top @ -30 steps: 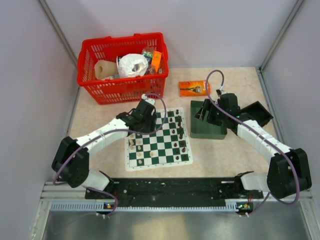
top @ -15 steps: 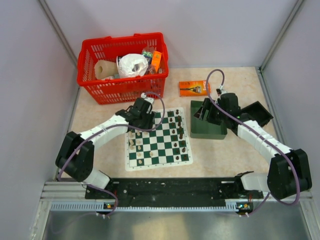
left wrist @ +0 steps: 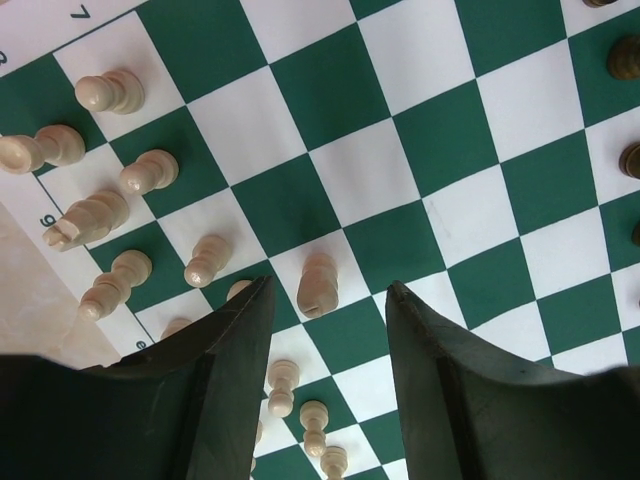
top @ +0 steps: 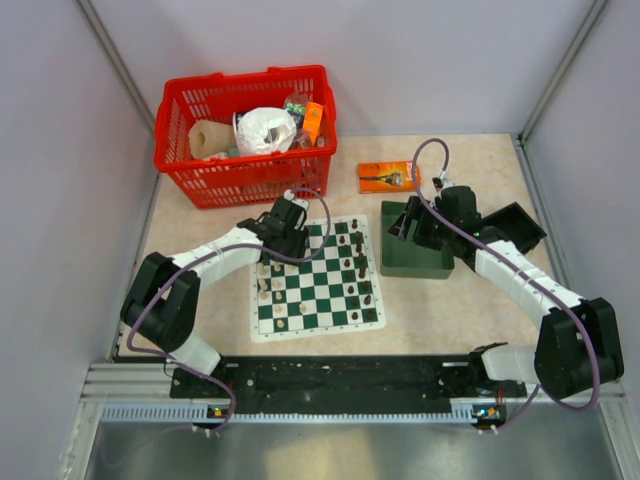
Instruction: Set up the chess pieces on the board
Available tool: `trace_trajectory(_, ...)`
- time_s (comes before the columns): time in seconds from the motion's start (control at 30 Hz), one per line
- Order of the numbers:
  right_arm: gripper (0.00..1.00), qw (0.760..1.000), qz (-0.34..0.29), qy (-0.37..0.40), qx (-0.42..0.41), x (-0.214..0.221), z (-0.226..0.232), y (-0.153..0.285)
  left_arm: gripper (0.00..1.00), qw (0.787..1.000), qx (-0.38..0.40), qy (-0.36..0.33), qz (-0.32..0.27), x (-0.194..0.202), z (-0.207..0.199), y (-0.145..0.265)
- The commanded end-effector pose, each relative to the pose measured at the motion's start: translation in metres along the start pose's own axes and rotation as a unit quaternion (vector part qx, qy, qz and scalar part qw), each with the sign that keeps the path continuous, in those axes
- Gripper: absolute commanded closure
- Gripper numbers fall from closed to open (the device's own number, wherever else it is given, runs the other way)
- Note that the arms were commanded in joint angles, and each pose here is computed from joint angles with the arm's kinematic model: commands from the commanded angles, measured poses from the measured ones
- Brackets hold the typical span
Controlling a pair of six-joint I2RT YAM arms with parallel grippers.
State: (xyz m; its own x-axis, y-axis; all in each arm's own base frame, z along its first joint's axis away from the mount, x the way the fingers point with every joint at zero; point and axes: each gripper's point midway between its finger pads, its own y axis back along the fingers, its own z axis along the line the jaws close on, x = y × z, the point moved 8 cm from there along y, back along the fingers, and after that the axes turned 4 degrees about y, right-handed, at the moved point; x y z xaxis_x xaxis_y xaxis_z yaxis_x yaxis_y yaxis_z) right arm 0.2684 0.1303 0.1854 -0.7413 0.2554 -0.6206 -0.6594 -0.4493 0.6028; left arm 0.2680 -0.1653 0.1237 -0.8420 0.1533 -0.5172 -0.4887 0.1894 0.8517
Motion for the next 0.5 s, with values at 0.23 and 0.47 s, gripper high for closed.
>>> trace_trajectory(0.23,0.25,1.000,-0.028,0.008,-0.012,-0.0082,0.0062,0.0096,0.46,1.000,-0.006,0.011,-0.020,-0.0124,0.0006,0.0005)
trace_trajectory(0.47,0.25,0.999,-0.031,0.010,-0.011,-0.0082,0.0063,0.0122,0.49,1.000,-0.019,0.012,-0.019,-0.0135,0.0031,0.0019)
